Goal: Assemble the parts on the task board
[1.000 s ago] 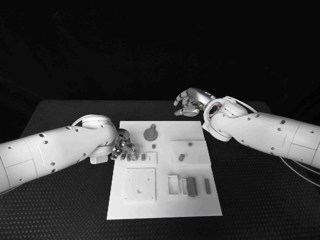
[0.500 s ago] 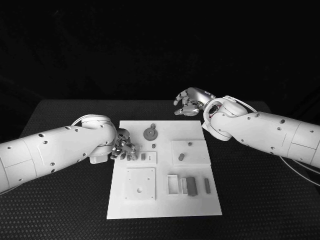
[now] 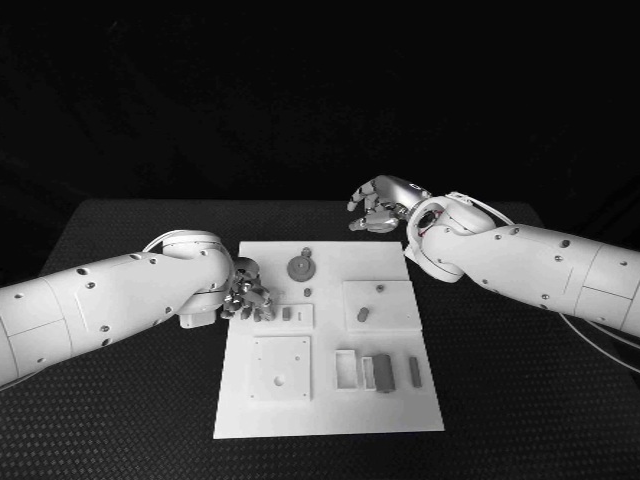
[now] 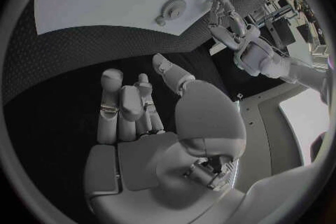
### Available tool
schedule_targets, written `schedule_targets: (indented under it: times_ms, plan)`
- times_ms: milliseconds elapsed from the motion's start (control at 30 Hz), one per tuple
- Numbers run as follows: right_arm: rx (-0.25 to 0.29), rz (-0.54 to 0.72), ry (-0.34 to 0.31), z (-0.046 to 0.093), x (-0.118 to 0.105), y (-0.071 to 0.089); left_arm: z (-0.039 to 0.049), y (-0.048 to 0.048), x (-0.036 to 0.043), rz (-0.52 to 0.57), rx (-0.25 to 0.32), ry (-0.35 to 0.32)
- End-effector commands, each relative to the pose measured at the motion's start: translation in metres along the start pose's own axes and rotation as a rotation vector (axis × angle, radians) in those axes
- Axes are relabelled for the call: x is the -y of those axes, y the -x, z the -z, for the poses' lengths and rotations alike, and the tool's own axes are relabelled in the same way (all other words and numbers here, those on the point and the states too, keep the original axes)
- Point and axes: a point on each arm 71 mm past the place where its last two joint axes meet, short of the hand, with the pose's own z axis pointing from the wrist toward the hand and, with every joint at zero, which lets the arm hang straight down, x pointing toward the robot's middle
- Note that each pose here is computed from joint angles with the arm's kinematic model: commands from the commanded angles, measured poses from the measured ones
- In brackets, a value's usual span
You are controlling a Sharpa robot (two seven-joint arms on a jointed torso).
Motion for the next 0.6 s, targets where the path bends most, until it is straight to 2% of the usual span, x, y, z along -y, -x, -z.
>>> schedule_targets:
  times_ms: [33,267,600]
  plan:
    - [-0.01,0.003,0.004,0.0002,-0.0004,-0.0009,-0.0053,-0.0102,-0.0091,-0.021,-0.024,0.05]
    - [-0.01,0.003,0.004,0.0002,-0.0005,-0.001,-0.0049,-0.0103,-0.0084,-0.067,-0.019,0.058]
    - [-0.009,0.003,0.004,0.0001,-0.0004,-0.001,-0.005,-0.0102,-0.0077,-0.063,-0.016,0.066]
